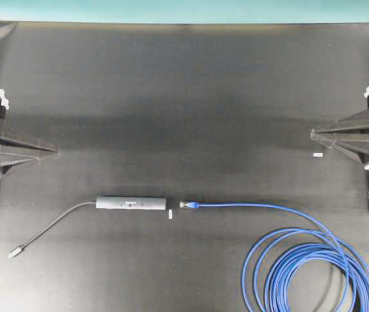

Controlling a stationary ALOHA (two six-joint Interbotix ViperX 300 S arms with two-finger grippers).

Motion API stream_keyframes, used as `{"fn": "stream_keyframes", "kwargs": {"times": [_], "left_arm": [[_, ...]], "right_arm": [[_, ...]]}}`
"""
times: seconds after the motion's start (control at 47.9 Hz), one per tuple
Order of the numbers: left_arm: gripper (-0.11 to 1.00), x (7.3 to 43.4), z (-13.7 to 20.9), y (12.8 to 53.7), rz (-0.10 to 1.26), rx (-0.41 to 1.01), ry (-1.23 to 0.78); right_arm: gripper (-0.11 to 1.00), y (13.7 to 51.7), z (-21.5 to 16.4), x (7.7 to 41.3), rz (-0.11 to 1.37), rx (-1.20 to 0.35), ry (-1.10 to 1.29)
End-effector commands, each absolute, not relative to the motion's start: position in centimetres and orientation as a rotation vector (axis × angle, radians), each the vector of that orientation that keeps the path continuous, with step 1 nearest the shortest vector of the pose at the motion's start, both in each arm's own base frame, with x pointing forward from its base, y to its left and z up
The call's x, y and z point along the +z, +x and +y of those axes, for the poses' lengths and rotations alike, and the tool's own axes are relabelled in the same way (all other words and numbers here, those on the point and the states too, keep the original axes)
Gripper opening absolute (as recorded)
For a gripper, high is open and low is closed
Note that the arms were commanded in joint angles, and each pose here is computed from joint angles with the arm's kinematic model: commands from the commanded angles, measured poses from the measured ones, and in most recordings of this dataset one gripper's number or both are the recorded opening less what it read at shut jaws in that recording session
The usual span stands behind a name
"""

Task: Insert the LAN cable into the hub.
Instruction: 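Move both grippers from rest toward the hub and blue cable, then lower the left gripper over the grey hub and close on it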

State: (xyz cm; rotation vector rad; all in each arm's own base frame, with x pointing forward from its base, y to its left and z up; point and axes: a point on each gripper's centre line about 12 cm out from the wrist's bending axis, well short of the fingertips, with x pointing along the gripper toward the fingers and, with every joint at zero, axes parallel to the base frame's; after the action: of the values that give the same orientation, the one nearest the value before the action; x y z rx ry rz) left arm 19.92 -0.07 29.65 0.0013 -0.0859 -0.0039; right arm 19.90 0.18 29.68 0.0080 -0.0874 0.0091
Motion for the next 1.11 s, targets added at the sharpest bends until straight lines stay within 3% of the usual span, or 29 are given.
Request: {"fn": "stream_keyframes", "kwargs": {"times": [0.0, 0.104, 0.313, 0.584, 0.668, 0.751, 0.814, 0.897, 0.939, 1.022, 1.085], "left_arm": [[0.06, 31.7, 0.1, 20.4, -0.126, 0.002, 0.024], [0.0, 32.2, 0.0, 20.5, -0.132, -0.002, 0.012], [0.0, 32.4, -0.4, 20.9, -0.165, -0.028, -0.059], [0.01, 30.6, 0.0, 21.7, -0.098, -0.009, -0.072], [0.15, 30.2, 0.1, 22.0, -0.082, -0.007, -0.075], [0.39, 29.2, 0.0, 22.4, -0.047, -0.011, -0.079], [0.59, 28.8, -0.2, 22.8, -0.048, -0.019, -0.087], [0.8, 28.4, -0.7, 22.9, -0.117, -0.046, -0.087], [0.78, 27.7, -0.8, 22.9, -0.136, -0.052, -0.088], [0.62, 25.5, -1.1, 23.0, -0.116, -0.064, -0.095], [0.6, 24.1, -1.3, 23.3, -0.082, -0.072, -0.1]], "right_arm": [[0.03, 20.3, 0.2, 29.9, -0.087, 0.01, 0.019], [0.0, 21.2, 0.2, 29.3, -0.006, 0.004, 0.074], [0.0, 23.3, 0.7, 27.3, 0.142, 0.02, 0.091], [0.0, 25.5, 0.7, 25.4, 0.248, 0.011, 0.114], [0.0, 26.0, 0.5, 25.0, 0.268, 0.0, 0.113], [0.02, 26.4, 0.4, 24.8, 0.28, -0.005, 0.115], [0.08, 26.6, 0.4, 24.5, 0.29, -0.006, 0.118], [0.25, 27.1, 0.4, 24.4, 0.301, -0.008, 0.122], [0.36, 27.3, 0.4, 24.3, 0.307, -0.008, 0.12], [0.61, 27.9, 0.3, 24.1, 0.322, -0.013, 0.122], [0.76, 28.6, 0.4, 23.8, 0.336, -0.013, 0.119]]}}
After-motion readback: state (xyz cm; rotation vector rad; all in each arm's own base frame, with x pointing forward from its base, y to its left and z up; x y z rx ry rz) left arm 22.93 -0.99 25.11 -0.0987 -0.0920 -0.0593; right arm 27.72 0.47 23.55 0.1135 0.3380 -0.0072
